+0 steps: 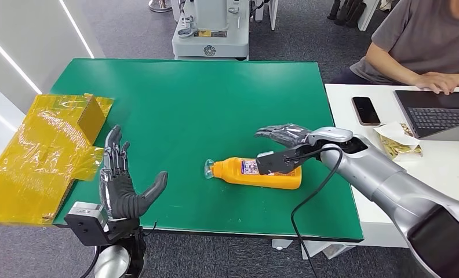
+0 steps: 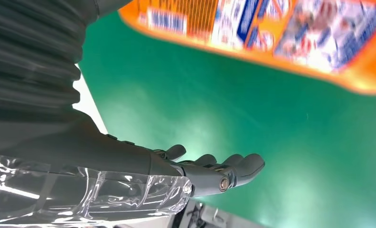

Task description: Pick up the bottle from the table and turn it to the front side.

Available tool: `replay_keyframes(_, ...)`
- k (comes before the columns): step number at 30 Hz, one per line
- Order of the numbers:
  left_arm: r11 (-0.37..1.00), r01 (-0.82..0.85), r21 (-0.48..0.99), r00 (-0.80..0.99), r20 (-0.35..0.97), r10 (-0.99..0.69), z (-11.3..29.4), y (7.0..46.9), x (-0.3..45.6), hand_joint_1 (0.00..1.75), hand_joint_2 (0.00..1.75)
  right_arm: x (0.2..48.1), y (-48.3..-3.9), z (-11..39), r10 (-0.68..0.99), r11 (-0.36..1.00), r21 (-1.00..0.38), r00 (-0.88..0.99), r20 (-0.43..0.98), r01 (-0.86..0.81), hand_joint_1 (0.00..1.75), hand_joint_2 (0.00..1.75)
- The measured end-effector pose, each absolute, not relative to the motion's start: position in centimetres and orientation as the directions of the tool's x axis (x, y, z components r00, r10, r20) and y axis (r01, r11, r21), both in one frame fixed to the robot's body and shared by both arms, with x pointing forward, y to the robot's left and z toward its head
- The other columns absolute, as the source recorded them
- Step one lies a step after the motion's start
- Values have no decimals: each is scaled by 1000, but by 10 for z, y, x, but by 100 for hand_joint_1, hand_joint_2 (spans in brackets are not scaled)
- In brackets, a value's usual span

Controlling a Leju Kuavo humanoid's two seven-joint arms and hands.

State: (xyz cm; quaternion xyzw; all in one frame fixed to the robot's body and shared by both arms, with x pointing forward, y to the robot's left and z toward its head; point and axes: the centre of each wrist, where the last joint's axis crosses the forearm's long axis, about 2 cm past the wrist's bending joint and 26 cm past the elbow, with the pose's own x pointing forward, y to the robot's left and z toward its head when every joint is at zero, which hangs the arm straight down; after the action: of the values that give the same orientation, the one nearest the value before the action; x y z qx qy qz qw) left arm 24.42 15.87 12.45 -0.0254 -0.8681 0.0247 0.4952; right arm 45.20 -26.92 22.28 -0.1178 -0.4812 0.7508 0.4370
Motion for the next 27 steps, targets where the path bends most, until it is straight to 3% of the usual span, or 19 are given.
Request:
replay_keyframes(12,997,14,-75,-508,858,71,125,159,243,0,175,426,-280,165,804,-176,-785,-547,234,-594,0,175)
replay_keyframes(21,996,5,-90,-514,854,80,130,160,243,0,175,413,-288,148,822,-172,-773,-522,230,-611,0,175)
replay_keyframes(22,996,5,-90,-511,856,81,130,160,243,0,175,413,-288,147,823,-172,-774,-521,226,-609,14,175)
replay_keyframes(25,996,5,-92,-509,857,82,131,160,243,0,175,410,-289,145,825,-176,-782,-523,213,-597,123,175)
replay_keyframes(26,996,5,-93,-510,856,82,131,160,243,0,175,409,-290,144,825,-177,-785,-524,211,-594,146,175)
replay_keyframes(27,996,4,-93,-512,855,82,132,160,243,0,175,408,-291,143,825,-174,-788,-525,211,-591,147,175)
